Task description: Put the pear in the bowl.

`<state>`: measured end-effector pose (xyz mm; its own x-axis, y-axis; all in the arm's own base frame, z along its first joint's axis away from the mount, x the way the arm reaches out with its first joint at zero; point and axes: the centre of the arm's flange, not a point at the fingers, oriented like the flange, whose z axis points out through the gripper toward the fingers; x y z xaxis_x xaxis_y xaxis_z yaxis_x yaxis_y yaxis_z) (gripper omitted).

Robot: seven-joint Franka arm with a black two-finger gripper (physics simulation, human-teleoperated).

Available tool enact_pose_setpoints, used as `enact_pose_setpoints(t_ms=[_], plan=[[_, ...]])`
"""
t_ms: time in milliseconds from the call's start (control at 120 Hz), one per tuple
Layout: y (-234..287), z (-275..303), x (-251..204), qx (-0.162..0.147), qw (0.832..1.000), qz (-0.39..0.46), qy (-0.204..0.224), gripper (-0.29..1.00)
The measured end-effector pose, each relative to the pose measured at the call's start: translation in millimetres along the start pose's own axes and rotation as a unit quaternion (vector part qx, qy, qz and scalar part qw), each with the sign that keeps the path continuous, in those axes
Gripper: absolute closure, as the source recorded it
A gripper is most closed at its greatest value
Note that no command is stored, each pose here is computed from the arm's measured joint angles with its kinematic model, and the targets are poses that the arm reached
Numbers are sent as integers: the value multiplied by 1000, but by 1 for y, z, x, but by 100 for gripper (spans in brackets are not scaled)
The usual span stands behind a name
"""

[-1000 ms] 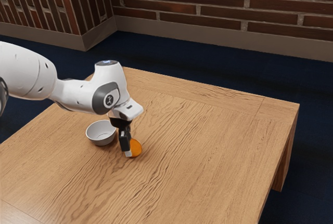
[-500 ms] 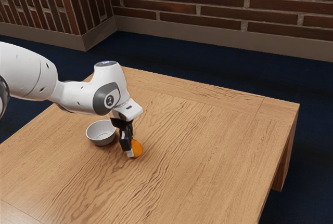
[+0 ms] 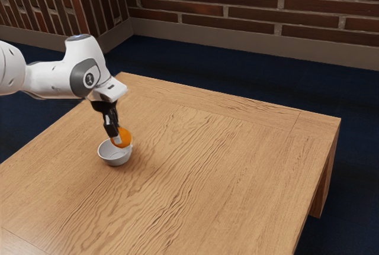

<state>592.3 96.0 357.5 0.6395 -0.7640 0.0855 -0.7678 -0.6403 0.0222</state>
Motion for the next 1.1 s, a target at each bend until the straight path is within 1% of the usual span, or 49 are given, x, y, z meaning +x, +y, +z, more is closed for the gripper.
enact_pose_setpoints(t_ms=[108,267,417,483,567,633,700,792,942,1008,1100], plan=[[-18,-11,-21,3,1000,-19,-5,54],[-31,-2,-20,-4,1000,-19,-14,56],[-31,2,-20,-14,1000,-17,-15,29],[-31,2,-20,-16,1000,-16,-15,21],[-29,-8,-19,-12,1000,-13,-11,15],[-23,-35,-16,-3,1000,-13,1,11],[-10,-80,-11,12,1000,-14,17,8],[29,-157,2,35,999,-11,34,5],[87,-269,47,62,997,-34,36,2],[109,-293,63,60,996,-53,24,2],[119,-296,63,44,994,-101,0,1]])
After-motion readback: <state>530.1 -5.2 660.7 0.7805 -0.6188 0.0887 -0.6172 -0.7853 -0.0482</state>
